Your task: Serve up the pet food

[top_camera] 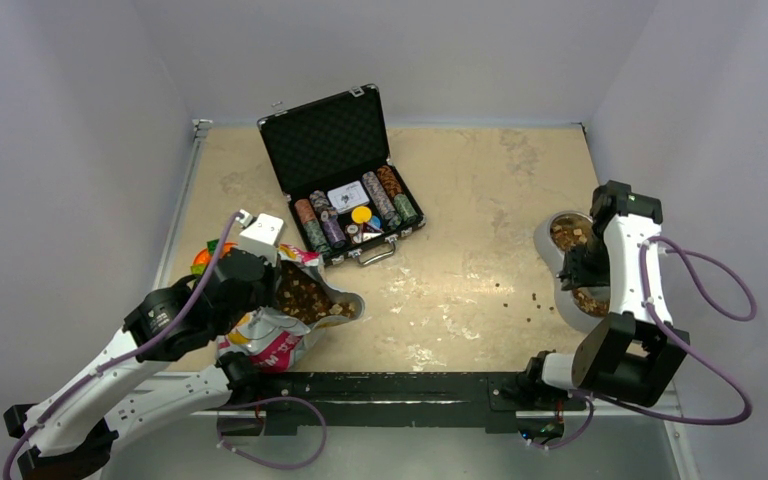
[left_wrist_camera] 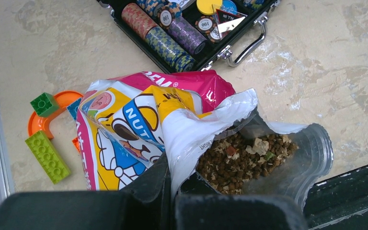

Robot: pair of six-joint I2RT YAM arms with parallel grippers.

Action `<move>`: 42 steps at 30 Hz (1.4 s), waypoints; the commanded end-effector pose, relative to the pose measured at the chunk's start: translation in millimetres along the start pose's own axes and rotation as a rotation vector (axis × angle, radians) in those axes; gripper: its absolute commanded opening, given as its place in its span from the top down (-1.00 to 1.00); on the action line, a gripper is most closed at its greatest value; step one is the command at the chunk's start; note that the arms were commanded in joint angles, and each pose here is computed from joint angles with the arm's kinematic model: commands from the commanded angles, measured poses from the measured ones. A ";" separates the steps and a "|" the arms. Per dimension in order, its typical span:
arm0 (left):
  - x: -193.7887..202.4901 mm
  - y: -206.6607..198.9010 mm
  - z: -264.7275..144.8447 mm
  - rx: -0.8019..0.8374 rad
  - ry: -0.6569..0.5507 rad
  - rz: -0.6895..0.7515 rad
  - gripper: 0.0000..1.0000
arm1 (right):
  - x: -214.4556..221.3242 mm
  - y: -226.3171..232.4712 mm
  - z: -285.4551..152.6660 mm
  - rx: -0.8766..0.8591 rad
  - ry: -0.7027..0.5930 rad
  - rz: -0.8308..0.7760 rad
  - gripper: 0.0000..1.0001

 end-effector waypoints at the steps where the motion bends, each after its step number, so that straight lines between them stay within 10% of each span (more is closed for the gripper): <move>1: -6.5 7.4 -1.0 -0.052 -0.022 -0.002 1.00 | -11.9 -2.7 -1.2 0.007 -0.083 -0.089 1.00; 42: -13.9 -10.2 -2.3 0.057 0.029 -0.038 1.00 | -25.3 -70.4 8.3 -0.307 -0.218 -0.462 1.00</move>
Point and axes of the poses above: each gripper's point midway between its finger pads, its own z axis out along the fingers, its own y axis along the line the jaws close on, x = y × z, the point moved 6 cm from there along -z, back along the fingers, and after that the axes turned 7 degrees about z, right-handed, at the moved point
